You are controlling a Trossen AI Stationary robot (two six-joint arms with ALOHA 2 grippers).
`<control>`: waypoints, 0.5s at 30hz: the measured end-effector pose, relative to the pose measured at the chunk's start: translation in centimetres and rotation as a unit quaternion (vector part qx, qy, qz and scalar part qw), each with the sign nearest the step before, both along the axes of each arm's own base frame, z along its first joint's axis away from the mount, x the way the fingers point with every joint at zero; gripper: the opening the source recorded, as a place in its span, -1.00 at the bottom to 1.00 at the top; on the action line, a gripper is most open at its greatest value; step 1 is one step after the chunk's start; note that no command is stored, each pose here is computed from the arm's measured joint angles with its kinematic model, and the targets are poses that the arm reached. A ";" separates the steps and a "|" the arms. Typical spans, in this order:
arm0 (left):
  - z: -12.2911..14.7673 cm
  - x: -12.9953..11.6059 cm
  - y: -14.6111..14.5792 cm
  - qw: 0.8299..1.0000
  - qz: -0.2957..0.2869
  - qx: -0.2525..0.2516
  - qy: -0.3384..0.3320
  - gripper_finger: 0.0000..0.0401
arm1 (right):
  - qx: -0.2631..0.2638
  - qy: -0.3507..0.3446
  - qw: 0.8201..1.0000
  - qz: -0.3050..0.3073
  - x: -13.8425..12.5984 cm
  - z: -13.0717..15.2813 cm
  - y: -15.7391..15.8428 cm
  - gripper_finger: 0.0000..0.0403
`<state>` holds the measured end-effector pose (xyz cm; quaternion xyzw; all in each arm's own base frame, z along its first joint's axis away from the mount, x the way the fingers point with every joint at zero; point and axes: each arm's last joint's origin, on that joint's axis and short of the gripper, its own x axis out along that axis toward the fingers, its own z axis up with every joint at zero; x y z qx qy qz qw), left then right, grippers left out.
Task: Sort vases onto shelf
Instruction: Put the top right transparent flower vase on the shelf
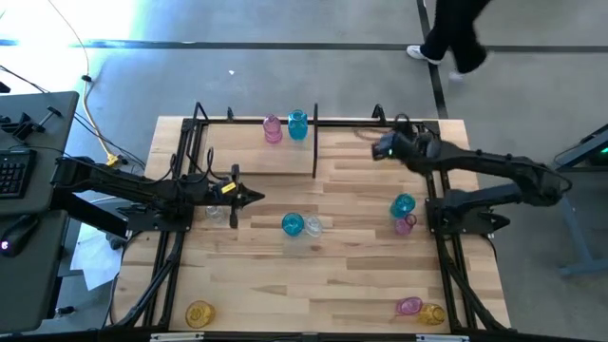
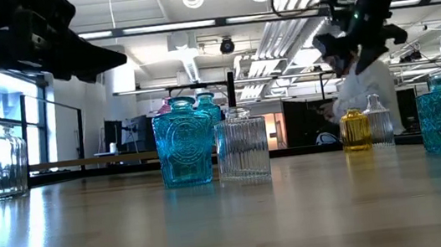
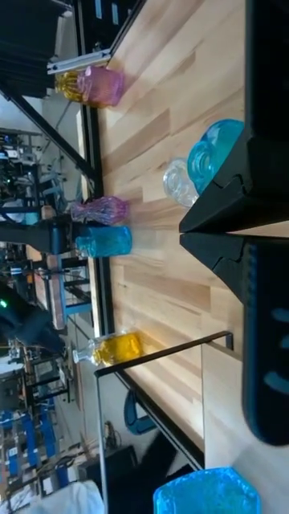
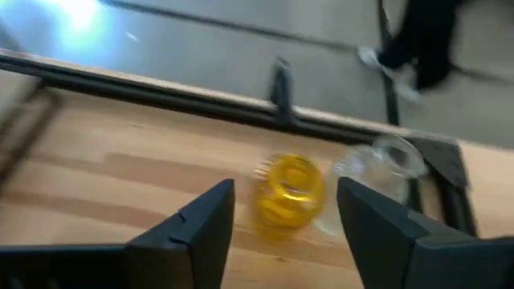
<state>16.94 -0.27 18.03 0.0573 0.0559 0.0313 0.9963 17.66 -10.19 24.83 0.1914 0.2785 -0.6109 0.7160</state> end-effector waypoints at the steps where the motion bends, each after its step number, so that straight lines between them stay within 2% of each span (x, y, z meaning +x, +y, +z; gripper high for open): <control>1: 0.1 0.0 0.0 1.000 0.000 0.001 -0.003 -1.00 | 0.010 0.003 1.000 -0.015 -0.4 -0.1 -0.7 0.05; 8: 0.1 0.0 0.0 1.000 0.002 -0.011 -0.005 -1.00 | 0.025 0.014 0.995 -0.098 -2.7 -0.4 -3.5 0.19; 15: 0.1 0.0 0.0 1.000 0.005 -0.012 -0.005 -1.00 | 0.029 0.023 0.991 -0.130 -4.0 -0.4 -4.9 0.19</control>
